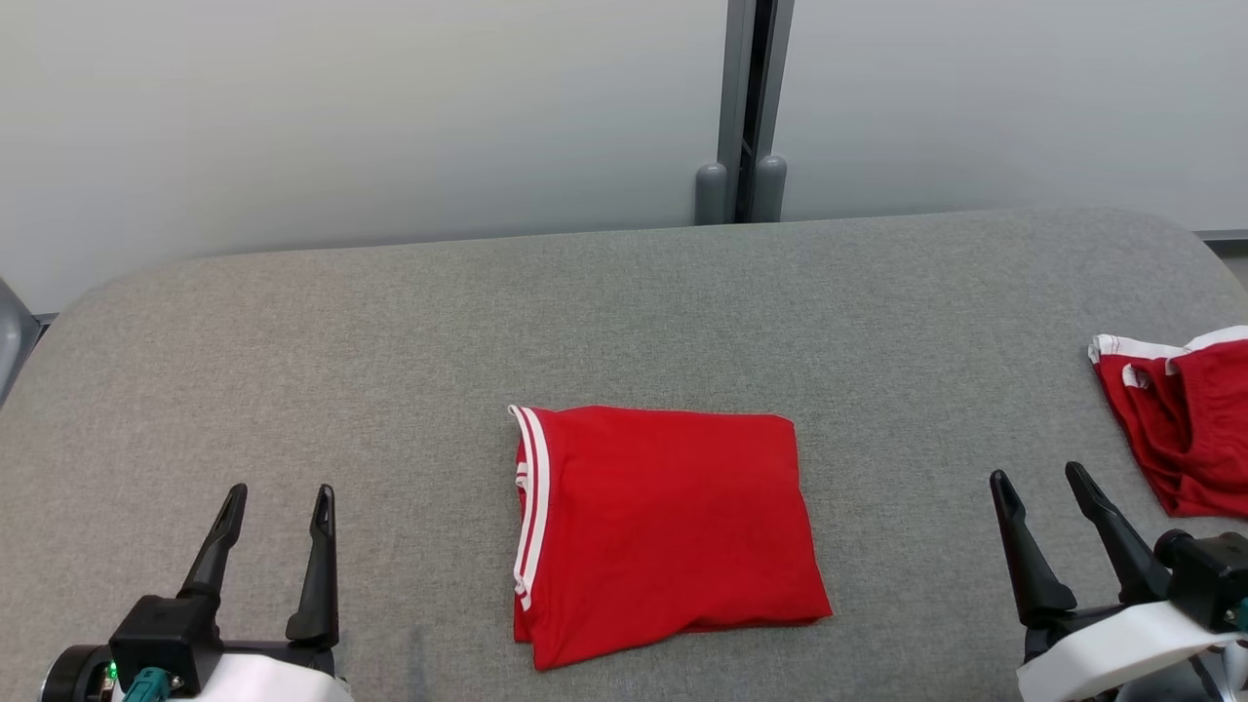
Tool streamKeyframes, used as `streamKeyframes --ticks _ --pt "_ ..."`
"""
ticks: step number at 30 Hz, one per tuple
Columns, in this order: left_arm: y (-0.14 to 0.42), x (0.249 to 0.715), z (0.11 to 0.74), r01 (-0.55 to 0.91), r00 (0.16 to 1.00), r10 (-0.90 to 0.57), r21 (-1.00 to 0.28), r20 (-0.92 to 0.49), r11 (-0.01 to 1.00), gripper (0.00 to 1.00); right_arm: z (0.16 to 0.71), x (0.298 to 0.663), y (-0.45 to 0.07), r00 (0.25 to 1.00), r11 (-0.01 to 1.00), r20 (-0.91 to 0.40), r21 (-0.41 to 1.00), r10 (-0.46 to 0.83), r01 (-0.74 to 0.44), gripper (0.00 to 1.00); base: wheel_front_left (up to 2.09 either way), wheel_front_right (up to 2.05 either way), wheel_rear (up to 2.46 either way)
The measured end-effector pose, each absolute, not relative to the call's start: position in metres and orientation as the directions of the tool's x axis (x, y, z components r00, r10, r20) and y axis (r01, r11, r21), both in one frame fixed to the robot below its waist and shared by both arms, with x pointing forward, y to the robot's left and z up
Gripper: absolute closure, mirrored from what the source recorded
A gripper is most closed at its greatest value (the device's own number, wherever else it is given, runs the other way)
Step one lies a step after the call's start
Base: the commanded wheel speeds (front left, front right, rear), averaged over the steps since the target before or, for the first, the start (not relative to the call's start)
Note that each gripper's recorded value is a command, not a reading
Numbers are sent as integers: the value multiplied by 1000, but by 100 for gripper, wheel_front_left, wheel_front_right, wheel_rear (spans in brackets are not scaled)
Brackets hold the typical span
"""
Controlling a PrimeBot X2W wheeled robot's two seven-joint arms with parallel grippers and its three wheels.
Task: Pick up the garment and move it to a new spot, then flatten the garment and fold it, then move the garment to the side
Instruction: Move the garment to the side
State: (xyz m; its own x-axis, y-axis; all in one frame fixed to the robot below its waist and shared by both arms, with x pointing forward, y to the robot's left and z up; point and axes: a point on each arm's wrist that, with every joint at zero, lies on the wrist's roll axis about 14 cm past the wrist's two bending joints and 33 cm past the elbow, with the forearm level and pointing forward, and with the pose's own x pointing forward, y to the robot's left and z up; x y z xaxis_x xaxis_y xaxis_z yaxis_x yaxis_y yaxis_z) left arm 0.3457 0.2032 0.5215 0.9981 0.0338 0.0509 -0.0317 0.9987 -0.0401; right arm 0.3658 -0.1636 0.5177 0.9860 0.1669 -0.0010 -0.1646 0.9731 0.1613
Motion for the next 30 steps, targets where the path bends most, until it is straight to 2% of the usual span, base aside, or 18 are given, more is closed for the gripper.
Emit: streamKeyframes --ticks 21,25,30 --pt "208 349 523 -44 997 46 -38 57 998 0 516 374 -159 984 972 -11 157 180 -176 0 0 0 0" --pt "210 360 525 -47 997 49 -37 66 998 0 513 394 -143 974 964 -21 151 226 -220 0 0 0 0" --pt "214 375 517 -60 997 63 -52 55 997 0 479 418 -100 932 930 -117 181 343 -320 0 0 0 0"
